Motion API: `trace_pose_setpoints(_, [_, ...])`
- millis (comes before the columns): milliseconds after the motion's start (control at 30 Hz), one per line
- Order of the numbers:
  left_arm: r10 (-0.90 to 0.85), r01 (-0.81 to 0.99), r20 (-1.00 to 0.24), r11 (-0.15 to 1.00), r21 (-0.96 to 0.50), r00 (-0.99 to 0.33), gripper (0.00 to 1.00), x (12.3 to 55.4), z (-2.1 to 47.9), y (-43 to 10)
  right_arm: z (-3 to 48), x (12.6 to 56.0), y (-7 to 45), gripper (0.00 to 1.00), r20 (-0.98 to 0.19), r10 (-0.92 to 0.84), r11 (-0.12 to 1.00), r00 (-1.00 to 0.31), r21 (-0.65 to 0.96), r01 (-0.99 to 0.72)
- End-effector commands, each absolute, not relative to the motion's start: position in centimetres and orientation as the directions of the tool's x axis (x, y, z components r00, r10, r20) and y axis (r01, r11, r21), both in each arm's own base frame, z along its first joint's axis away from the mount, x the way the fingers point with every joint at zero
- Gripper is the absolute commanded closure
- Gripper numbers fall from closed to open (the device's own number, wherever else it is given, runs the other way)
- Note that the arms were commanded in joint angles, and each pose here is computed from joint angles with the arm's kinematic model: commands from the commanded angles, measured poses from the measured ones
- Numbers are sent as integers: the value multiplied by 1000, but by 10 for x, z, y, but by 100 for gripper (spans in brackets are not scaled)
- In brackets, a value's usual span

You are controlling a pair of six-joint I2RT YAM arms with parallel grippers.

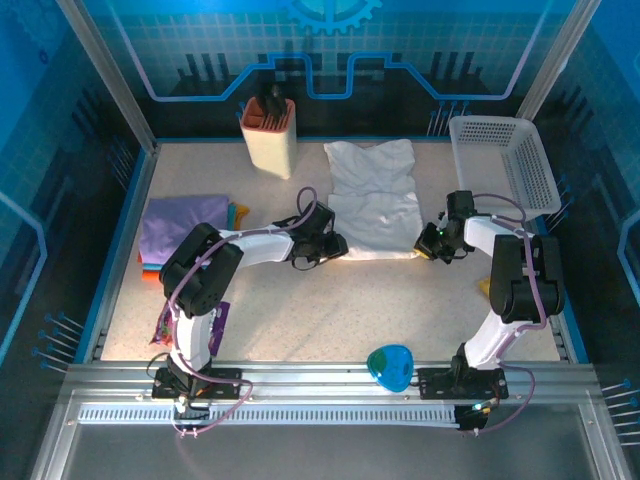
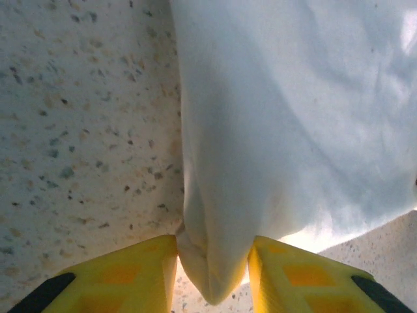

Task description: Fold and stack the t-shirts

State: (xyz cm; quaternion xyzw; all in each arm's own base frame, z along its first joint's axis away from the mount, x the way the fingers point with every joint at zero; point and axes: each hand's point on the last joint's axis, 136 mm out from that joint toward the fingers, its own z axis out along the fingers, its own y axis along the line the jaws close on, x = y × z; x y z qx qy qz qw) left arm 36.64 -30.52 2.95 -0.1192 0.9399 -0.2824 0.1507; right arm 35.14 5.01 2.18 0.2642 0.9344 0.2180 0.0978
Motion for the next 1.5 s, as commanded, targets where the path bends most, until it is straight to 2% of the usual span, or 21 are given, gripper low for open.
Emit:
trace_pose_setpoints(0, [-303,-118,-260,828,-549,-917,65,380,29,-303,17,346,47,98,-39,537,756,-843,465,461])
trace_pose_setpoints(167, [-301,-124,-236,819,-560,-924,68,376,25,-306,15,345,46,99,-28,540,751,-841,468,467])
trace_pose_setpoints(333, [-297,-129,-205,805,-579,-933,75,369,20,-313,15,347,46,100,-21,546,740,-837,479,471])
trace_pose_setpoints(567, [-277,-143,-154,808,-571,-948,100,352,8,-314,23,340,49,100,-10,529,742,-848,491,457])
trace_pose_setpoints(633, [-273,-146,-152,817,-558,-950,100,346,9,-309,26,332,46,100,-6,518,758,-855,465,456])
trace_pose_setpoints(933, [-230,-123,-135,833,-539,-964,100,302,28,-291,40,291,67,100,35,517,716,-855,529,455])
trace_pose_setpoints(1133, [-228,-134,-114,836,-533,-967,100,264,36,-275,39,242,76,100,57,490,751,-870,479,455])
trace_pose_setpoints(1300, [-229,-165,-61,840,-517,-972,100,230,20,-273,31,207,78,100,57,483,770,-874,449,454])
trace_pose_setpoints(1400, [-221,-184,-13,842,-507,-975,91,212,7,-273,29,197,77,100,52,484,775,-874,437,456])
trace_pose_setpoints(1467, [-216,-189,5,846,-499,-976,78,202,4,-273,29,194,76,100,51,483,779,-874,431,456])
